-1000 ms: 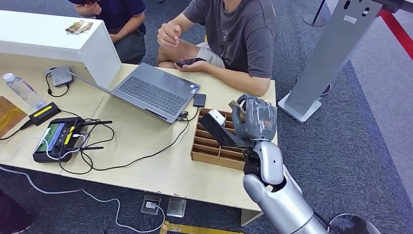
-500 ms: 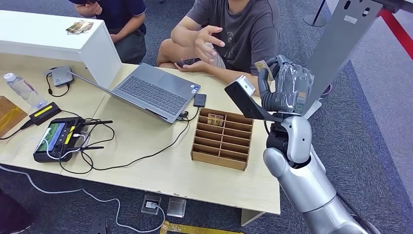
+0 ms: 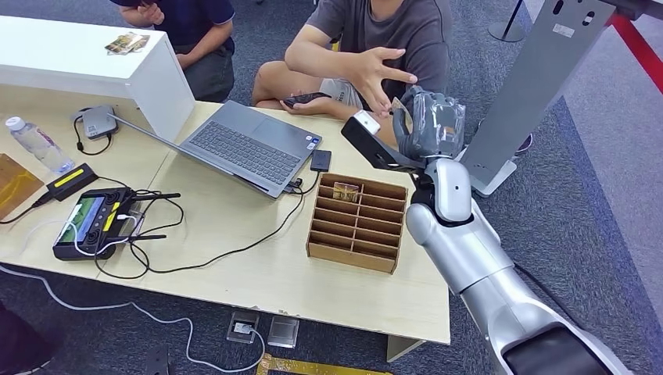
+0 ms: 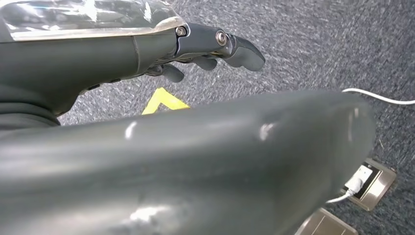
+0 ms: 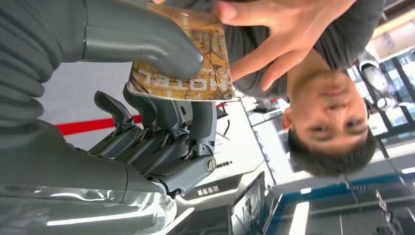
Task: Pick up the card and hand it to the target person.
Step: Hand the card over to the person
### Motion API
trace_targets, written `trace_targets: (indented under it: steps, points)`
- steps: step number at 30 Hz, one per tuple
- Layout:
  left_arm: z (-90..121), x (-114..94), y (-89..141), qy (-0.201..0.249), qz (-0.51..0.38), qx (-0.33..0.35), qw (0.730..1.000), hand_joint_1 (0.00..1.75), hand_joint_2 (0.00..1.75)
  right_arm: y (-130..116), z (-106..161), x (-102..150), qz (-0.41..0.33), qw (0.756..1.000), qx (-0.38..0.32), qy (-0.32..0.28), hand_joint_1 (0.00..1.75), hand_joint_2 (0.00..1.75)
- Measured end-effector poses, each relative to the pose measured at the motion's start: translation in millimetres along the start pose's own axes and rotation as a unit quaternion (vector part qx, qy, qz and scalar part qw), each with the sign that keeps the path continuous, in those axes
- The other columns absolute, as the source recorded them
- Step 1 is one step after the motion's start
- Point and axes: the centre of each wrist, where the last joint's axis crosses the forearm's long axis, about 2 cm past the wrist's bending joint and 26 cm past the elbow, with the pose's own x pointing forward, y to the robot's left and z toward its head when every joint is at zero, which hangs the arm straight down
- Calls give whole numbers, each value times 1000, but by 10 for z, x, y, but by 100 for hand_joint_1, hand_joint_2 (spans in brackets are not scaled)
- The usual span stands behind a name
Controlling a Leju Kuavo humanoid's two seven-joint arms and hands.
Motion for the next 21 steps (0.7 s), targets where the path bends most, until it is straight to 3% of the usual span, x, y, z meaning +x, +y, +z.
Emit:
trace_targets:
  steps: [12, 17, 18, 21]
  points:
    - [8, -6, 3, 12, -9, 28, 999, 0, 0, 229, 43, 230, -14, 1000, 17, -20, 158, 175]
    - [11, -8, 0, 16, -9, 30, 999, 0, 0, 267, 57, 269, -20, 999, 21, -23, 146, 175]
    - [11, -8, 0, 16, -10, 30, 999, 0, 0, 272, 57, 273, -20, 999, 21, -23, 132, 175]
    - [11, -8, 1, 16, -10, 30, 999, 0, 0, 282, 59, 280, -21, 999, 22, -26, 24, 175]
